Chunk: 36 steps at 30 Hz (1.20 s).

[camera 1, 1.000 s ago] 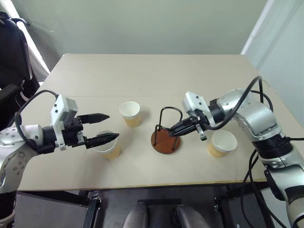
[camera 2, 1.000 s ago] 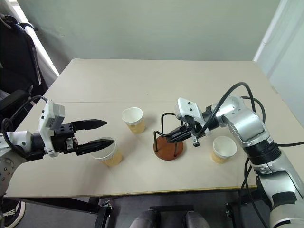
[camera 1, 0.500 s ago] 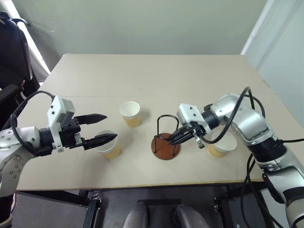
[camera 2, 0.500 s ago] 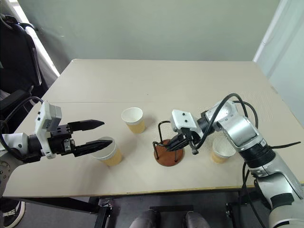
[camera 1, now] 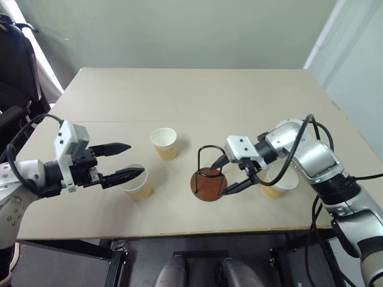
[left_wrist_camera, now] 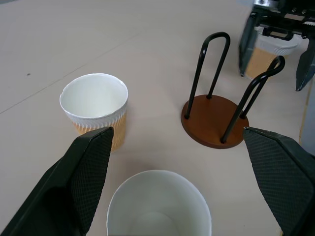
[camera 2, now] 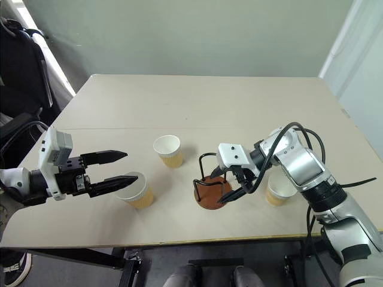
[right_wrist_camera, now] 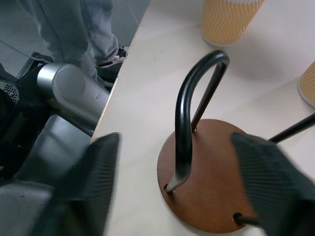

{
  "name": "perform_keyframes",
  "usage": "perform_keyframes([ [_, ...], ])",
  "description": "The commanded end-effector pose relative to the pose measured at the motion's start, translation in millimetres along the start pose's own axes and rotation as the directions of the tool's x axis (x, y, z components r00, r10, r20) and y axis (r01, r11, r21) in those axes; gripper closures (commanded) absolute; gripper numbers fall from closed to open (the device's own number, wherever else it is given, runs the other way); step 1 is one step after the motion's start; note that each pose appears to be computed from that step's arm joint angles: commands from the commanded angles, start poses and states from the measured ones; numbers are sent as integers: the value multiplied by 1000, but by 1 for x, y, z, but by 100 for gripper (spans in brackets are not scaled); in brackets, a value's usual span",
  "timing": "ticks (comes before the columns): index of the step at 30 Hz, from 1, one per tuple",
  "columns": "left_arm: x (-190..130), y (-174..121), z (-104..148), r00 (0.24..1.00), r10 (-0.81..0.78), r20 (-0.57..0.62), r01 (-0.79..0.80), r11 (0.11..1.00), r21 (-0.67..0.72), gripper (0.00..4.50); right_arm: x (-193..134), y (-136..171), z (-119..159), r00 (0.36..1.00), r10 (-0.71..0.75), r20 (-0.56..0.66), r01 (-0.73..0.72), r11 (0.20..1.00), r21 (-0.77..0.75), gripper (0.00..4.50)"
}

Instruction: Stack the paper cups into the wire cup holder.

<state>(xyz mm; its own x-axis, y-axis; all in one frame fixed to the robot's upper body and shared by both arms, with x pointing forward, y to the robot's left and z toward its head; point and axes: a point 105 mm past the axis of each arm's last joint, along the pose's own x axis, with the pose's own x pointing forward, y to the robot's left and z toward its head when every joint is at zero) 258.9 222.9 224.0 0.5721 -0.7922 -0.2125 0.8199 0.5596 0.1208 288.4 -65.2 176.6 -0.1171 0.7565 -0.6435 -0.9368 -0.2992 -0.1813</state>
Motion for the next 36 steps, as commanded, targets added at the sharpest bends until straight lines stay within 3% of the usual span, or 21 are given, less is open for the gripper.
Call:
perform_keyframes([
  [1, -5, -5, 32, 997, -60, 58, 54, 994, 99, 0, -36, -5, 26, 995, -69, 75, 71, 997, -29, 2],
  [4, 0, -13, 48, 983, -162, 86, 149, 979, 137, 0, -69, -8, 38, 970, -166, 177, 157, 986, 60, 2],
  [6, 14, -22, 49, 970, -235, 61, 223, 963, 150, 0, -96, -3, 38, 946, -266, 185, 248, 962, 118, 2],
  [11, 34, -35, 28, 942, -325, -85, 335, 924, 182, 0, -125, 34, -4, 922, -381, -69, 387, 896, 218, 2],
  [15, 45, -33, 16, 931, -333, -150, 359, 908, 216, 0, -122, 58, -28, 905, -371, -209, 418, 867, 271, 2],
  [36, 40, -30, 16, 943, -284, -175, 320, 919, 232, 0, -83, 64, -76, 913, -257, -316, 355, 883, 307, 2],
])
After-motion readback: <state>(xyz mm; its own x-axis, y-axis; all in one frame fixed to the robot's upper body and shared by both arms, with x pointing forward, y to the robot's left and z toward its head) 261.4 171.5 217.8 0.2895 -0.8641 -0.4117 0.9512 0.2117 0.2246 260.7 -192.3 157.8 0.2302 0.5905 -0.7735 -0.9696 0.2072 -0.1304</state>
